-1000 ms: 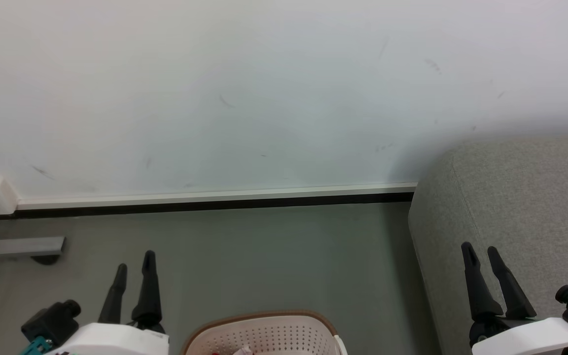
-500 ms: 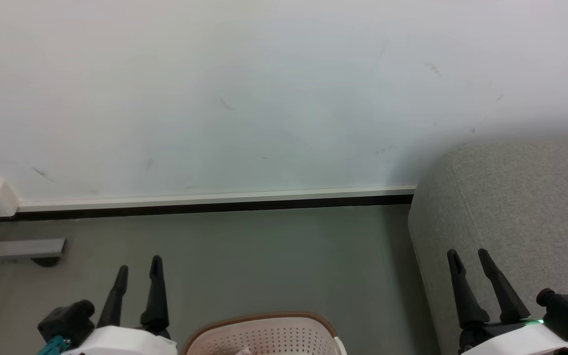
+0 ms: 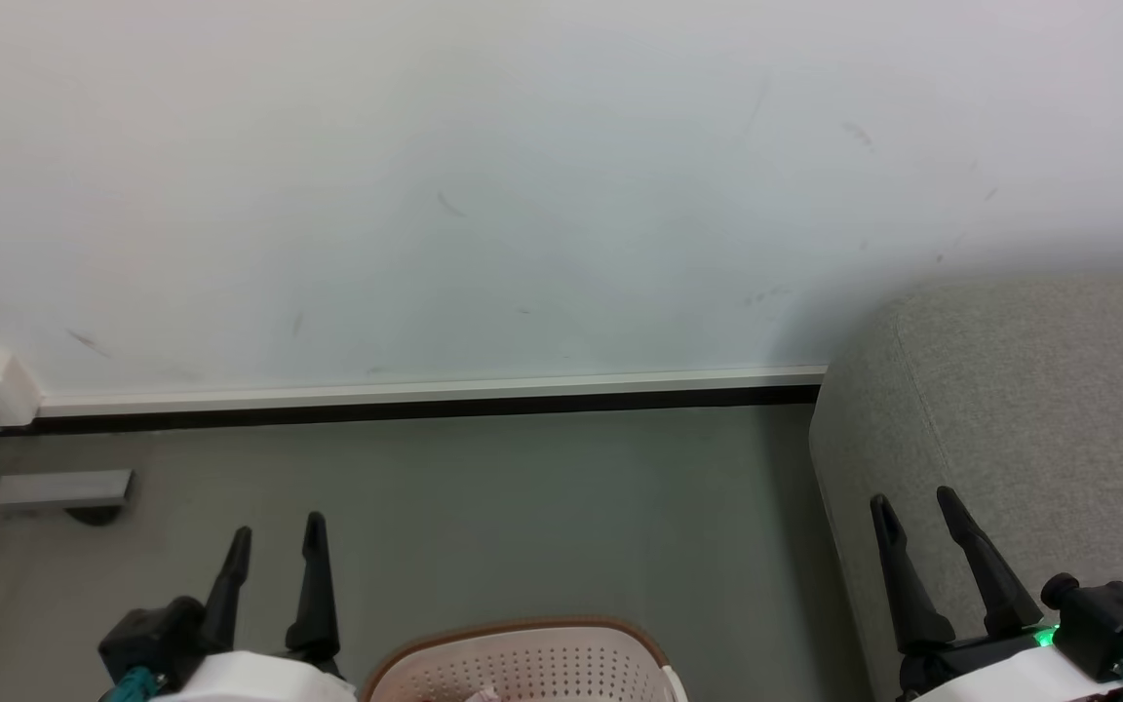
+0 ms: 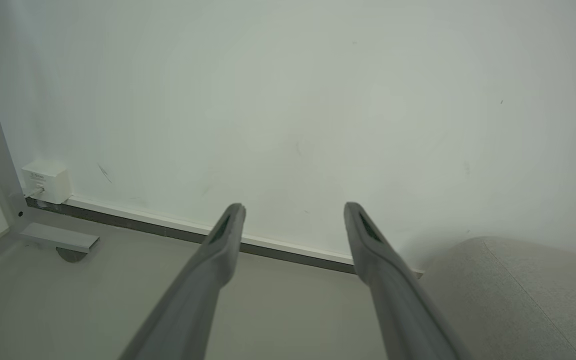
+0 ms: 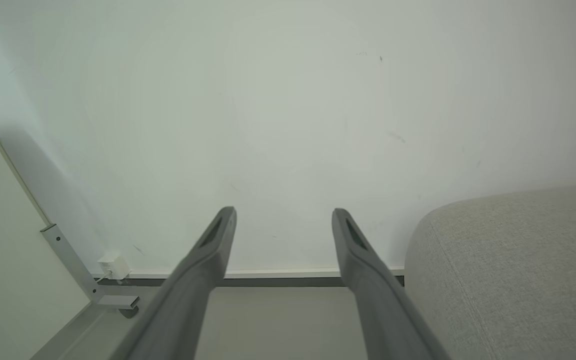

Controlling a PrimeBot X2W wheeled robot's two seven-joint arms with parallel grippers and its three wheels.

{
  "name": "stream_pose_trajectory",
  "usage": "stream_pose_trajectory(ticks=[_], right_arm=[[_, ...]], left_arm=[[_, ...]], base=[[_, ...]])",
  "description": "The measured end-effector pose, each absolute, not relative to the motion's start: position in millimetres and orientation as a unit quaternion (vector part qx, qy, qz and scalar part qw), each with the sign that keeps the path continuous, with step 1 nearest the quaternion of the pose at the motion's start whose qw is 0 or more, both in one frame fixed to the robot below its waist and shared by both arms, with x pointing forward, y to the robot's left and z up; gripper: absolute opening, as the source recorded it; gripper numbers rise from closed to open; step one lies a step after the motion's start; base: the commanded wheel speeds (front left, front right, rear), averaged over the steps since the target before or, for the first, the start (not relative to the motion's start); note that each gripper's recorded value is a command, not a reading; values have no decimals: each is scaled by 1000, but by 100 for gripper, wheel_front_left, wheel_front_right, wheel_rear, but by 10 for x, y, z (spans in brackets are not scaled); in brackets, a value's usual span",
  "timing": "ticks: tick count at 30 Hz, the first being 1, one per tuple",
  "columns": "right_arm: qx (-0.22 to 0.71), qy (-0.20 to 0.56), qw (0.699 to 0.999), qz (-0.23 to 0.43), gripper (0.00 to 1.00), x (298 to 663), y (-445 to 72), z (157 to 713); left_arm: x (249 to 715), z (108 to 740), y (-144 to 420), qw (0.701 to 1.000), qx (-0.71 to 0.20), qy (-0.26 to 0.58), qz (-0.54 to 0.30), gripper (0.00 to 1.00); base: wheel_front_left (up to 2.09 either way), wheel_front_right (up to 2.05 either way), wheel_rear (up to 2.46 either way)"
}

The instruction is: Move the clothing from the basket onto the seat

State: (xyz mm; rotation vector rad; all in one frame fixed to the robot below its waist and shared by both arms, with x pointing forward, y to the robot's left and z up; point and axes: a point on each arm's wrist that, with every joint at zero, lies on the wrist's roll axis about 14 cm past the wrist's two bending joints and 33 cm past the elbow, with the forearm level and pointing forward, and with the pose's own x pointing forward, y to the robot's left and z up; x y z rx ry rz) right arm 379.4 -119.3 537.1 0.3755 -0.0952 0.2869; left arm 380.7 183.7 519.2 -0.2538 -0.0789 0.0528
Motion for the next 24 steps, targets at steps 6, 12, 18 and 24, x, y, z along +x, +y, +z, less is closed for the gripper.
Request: stream_pose_trajectory(ticks=[6,12,18,24], right_arm=[[167,-55,973,150,100,3793,-1153,5395],[148,-62,975,156,100,3789,-1116,5415],[132,-72,976,160,100,3784,-1101,5447],[114,-82,976,166,100,3773,-1062,5481]], left_arm=[[3804,5205,1832,994,-101,-45,25,100],[3803,5217,1829,996,-77,-50,24,100],[3800,5233,1832,997,-58,-55,24,100],[3794,5262,1823,997,-35,-64,22,100]], base=[[0,0,0],[0,0,0],[0,0,0],[0,0,0]])
